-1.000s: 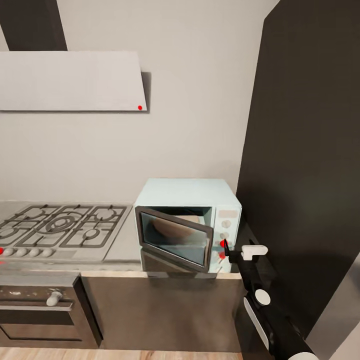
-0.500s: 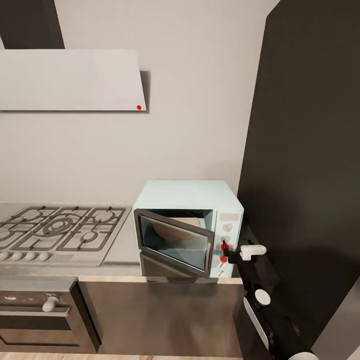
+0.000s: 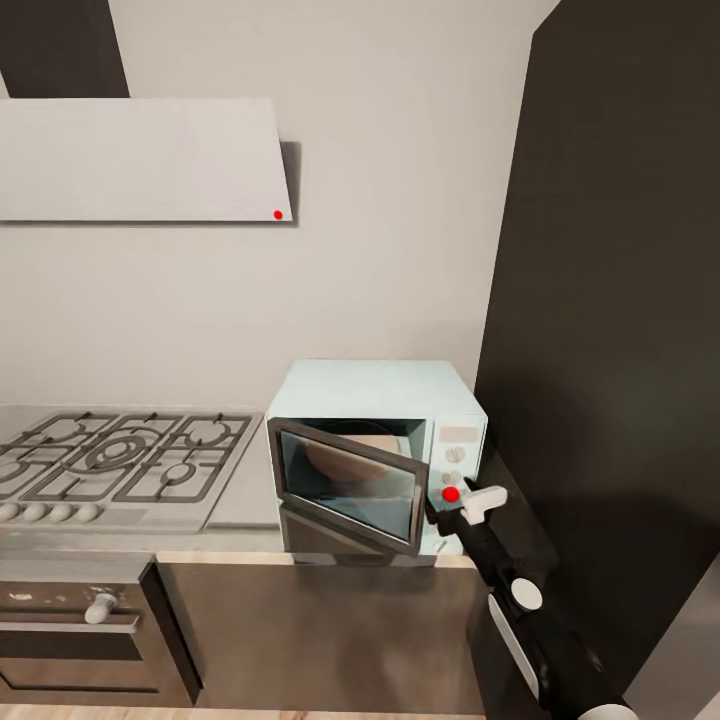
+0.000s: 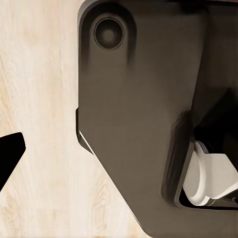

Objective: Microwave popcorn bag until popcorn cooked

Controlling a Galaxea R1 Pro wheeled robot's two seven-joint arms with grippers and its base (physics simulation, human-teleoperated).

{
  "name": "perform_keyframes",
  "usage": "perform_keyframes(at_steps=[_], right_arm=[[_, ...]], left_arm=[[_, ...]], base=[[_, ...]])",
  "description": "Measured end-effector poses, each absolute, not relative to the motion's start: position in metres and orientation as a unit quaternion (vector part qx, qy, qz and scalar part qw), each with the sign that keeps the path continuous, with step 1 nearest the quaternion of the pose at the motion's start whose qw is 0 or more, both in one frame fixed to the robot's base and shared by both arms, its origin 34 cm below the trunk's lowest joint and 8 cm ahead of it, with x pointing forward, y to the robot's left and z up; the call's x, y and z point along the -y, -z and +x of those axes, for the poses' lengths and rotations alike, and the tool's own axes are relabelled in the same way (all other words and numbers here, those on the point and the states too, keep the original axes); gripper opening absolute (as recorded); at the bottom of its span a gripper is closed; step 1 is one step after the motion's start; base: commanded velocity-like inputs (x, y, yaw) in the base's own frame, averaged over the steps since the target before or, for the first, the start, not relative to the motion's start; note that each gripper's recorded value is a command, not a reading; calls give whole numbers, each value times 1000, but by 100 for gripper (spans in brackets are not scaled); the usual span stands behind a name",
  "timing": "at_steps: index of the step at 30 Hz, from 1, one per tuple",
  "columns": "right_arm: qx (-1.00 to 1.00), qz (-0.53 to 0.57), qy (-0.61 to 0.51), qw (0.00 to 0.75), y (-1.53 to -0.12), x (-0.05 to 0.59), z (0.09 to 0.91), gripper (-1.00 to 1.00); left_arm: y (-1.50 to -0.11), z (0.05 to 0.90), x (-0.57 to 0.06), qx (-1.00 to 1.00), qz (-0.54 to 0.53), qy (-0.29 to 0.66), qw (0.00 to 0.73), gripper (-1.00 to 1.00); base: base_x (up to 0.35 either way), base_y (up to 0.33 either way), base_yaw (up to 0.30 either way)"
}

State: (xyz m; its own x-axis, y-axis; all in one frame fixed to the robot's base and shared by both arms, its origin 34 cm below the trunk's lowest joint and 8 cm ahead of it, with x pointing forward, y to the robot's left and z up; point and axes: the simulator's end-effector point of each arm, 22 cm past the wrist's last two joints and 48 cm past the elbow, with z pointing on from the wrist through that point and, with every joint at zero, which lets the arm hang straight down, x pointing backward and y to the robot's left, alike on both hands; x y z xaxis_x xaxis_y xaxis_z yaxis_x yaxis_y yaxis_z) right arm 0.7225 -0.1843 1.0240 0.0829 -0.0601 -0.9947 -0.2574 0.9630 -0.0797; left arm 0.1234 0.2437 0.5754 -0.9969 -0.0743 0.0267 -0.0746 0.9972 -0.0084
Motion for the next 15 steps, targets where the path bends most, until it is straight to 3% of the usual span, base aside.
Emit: perform_keyframes(at_steps=[15], right_arm=[[-682, -129, -77, 715, -1011, 178, 719, 100]], left_arm=[[-575, 123, -244, 999, 37, -5, 13, 100]], base=[[0, 0, 0]])
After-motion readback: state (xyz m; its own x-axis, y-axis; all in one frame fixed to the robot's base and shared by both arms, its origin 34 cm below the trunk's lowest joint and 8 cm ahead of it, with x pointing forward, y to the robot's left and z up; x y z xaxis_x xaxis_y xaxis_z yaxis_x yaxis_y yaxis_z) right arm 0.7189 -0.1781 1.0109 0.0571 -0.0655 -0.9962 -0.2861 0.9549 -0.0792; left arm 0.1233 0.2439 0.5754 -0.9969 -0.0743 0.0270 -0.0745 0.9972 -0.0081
